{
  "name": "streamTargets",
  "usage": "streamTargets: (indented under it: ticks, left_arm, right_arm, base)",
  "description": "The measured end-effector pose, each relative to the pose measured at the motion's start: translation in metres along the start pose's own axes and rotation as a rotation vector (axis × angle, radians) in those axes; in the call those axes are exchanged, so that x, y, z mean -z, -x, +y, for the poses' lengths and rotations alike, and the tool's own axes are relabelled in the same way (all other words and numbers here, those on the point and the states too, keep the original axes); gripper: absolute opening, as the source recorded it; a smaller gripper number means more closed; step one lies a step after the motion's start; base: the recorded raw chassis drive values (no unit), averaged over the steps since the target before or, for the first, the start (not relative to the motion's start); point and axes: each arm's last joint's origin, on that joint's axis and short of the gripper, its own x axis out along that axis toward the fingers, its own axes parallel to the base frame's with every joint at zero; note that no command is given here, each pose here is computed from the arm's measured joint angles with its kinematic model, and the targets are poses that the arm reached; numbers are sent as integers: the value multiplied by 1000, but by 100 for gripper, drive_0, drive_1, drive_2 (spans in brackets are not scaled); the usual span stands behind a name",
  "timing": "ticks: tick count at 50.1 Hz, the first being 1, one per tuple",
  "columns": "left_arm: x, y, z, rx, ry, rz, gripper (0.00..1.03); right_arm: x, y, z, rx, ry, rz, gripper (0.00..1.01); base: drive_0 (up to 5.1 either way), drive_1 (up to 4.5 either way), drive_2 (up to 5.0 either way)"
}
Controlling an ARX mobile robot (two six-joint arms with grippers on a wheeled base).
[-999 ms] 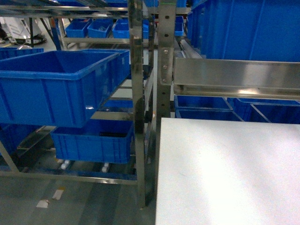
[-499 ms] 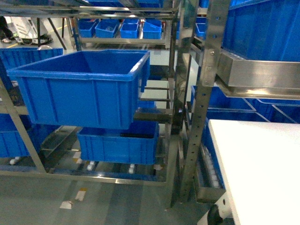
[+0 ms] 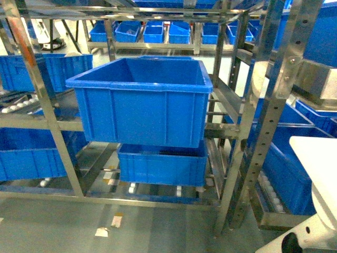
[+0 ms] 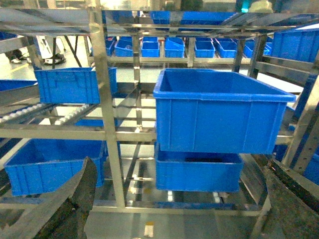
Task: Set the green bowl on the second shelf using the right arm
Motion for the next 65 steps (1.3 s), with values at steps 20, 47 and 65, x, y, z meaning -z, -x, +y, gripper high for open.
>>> streamTargets:
  ticks: [20,47,65]
  left_arm:
    - [0,0,0,0,0,0,98]
    - [0,0,0,0,0,0,98]
    - [0,0,0,-1,0,-3,98]
  right_arm:
    - [0,0,0,-1,1,-3,2]
    - [0,0,0,-1,0,-2,2]
    - [1,0,0,0,-1,6,2]
  base:
    - [-499,247,247]
    - [-499,246,246]
    - [-164,84,84]
